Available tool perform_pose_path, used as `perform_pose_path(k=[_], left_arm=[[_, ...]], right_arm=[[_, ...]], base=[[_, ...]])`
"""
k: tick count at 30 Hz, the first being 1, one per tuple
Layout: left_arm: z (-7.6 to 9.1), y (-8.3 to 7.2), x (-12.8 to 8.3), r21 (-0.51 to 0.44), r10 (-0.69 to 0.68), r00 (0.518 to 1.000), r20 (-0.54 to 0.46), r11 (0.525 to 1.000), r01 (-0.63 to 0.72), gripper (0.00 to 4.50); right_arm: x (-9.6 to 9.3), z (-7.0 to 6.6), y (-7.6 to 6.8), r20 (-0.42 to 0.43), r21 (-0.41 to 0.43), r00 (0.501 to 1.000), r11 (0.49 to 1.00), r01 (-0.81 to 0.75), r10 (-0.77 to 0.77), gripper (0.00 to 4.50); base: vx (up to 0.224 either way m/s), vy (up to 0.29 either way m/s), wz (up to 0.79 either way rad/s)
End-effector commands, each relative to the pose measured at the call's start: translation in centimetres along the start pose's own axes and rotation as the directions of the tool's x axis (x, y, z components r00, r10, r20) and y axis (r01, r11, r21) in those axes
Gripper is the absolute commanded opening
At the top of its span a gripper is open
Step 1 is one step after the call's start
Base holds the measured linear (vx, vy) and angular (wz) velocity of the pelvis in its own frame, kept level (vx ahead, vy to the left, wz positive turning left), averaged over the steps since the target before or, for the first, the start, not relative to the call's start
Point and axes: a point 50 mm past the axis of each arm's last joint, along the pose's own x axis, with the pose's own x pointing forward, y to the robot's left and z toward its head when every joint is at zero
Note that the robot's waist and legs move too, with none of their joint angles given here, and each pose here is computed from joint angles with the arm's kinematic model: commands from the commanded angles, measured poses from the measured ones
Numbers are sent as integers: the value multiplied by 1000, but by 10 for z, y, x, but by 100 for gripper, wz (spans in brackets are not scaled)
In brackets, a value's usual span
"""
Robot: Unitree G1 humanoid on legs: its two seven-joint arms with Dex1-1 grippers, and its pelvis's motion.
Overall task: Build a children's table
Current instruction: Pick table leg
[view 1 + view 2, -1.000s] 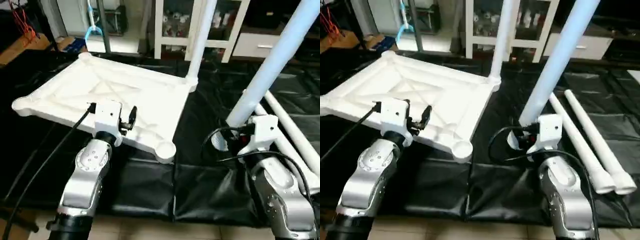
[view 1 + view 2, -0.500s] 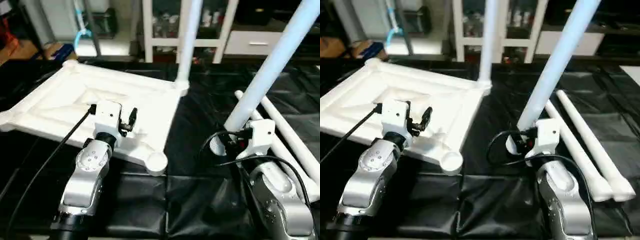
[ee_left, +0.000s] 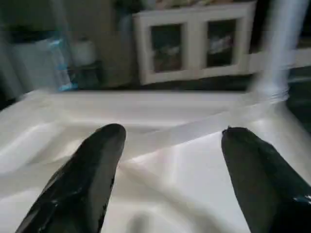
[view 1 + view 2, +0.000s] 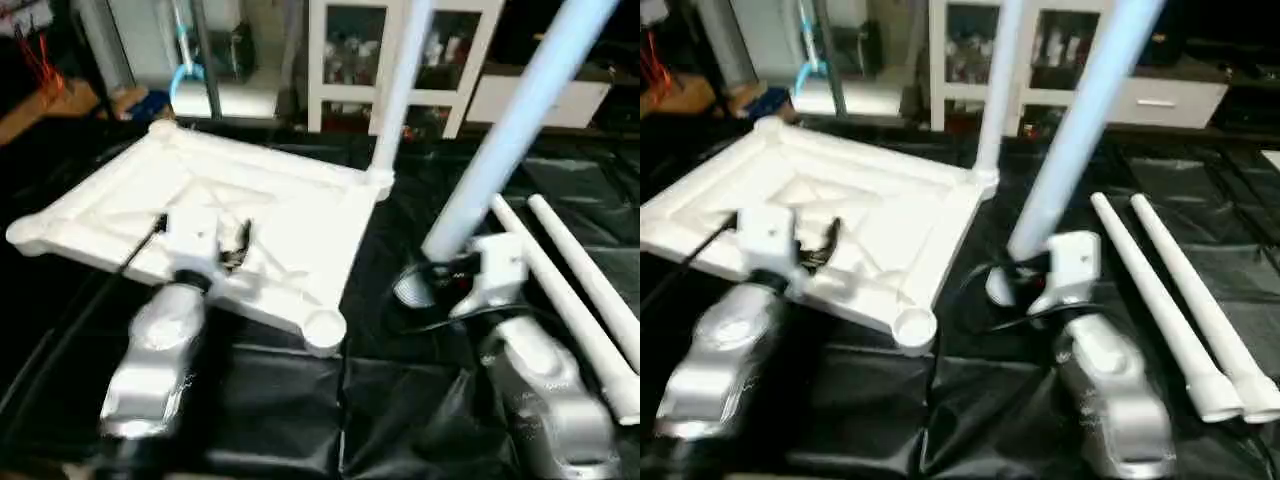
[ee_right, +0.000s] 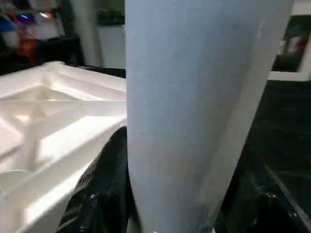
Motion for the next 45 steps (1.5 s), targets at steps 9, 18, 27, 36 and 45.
perform_pose_path(k=[9, 18, 27, 36, 45], left_arm=[[-8, 14, -1, -23, 86, 996, -31, 996, -87, 359], [-3, 9, -14, -23, -331, 943, 31, 943, 332, 392], [-20, 20, -14, 161, -704, 658, -267, 641, 751, 448], [-24, 49, -13, 114, -750, 449, -486, 455, 883, 448], [-23, 63, -1, 167, -714, 468, -520, 453, 876, 411]], right_arm=[[3, 2, 4, 7, 37, 1000, 999, 14, -14, 187], [5, 1, 2, -8, 17, 996, 996, -88, 88, 187], [7, 10, -7, -21, -30, 978, 977, -210, 209, 187], [-1, 11, -6, -56, -54, 949, 949, -312, 309, 187], [-2, 10, -4, -60, -62, 941, 939, -338, 334, 187]], base=[[39, -14, 4], [30, 16, -2], [-51, -14, 0], [-30, -14, 1], [0, 0, 0]])
